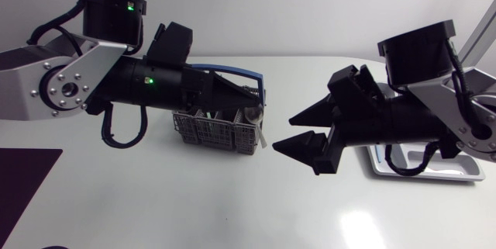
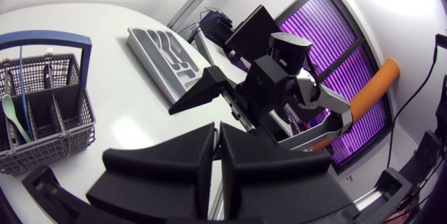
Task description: Unload the cutlery basket into the drawer organizer.
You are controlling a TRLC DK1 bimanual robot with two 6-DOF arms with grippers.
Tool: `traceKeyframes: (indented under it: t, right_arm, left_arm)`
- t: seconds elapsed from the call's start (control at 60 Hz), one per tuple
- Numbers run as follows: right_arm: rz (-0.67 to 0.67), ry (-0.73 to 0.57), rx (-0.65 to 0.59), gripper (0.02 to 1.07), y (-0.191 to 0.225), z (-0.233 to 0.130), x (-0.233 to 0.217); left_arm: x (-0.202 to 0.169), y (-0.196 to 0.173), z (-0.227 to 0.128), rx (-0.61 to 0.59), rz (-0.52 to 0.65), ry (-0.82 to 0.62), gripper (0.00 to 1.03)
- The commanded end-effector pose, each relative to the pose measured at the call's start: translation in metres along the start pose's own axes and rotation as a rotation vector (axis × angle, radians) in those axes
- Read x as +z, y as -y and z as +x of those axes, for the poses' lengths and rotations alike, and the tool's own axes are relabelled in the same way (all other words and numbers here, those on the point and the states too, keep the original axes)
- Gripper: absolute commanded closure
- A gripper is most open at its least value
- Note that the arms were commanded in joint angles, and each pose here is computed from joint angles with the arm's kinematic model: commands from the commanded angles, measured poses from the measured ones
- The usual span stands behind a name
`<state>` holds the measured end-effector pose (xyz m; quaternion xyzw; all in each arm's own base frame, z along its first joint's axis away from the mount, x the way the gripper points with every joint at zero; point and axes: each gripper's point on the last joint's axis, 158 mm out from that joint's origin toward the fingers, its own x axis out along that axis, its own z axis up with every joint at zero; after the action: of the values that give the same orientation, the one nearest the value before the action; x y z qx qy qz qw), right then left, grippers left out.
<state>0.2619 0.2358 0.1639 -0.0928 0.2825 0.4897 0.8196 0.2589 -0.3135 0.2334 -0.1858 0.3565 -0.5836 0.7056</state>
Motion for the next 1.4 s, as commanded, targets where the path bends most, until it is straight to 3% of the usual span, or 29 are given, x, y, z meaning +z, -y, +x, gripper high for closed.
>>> traceKeyframes:
  t: [0.0,0.367,0.467,0.65,0.767,0.967,1.067,1.133,1.35,1.383]
  right_arm:
    - [-0.057,0.032,0.035,0.18,-0.007,0.002,0.019]
    - [-0.152,0.005,0.132,0.31,-0.04,0.013,0.007]
    - [-0.171,0.003,0.136,0.48,-0.042,0.012,0.002]
    - [-0.175,0.001,0.135,0.68,-0.044,0.009,-0.002]
    - [-0.178,-0.004,0.141,0.9,-0.046,0.01,-0.005]
    - [-0.17,-0.02,0.151,1.02,-0.051,0.008,-0.011]
    - [-0.168,-0.025,0.139,1.02,-0.05,0.008,-0.014]
    - [-0.169,-0.029,0.138,1.02,-0.051,0.006,-0.017]
    - [-0.164,-0.064,0.136,1.02,-0.055,0.006,-0.029]
    - [-0.164,-0.069,0.135,1.02,-0.055,0.006,-0.031]
  left_arm:
    - [0.004,0.012,0.005,-0.031,0.037,-0.016,1.0]
    - [-0.019,0.036,0.011,-0.129,0.029,-0.122,1.0]
    - [-0.024,0.04,0.013,-0.136,0.041,-0.142,1.0]
    - [-0.024,0.042,0.012,-0.14,0.043,-0.145,1.0]
    - [-0.026,0.041,0.011,-0.138,0.044,-0.149,1.0]
    - [-0.027,0.039,0.007,-0.129,0.041,-0.144,1.0]
    - [-0.026,0.038,0.005,-0.126,0.042,-0.139,1.0]
    - [-0.025,0.037,0.002,-0.121,0.045,-0.132,0.93]
    - [-0.022,0.036,0.001,-0.09,0.062,-0.117,0.57]
    - [-0.02,0.033,0.001,-0.065,0.07,-0.108,0.48]
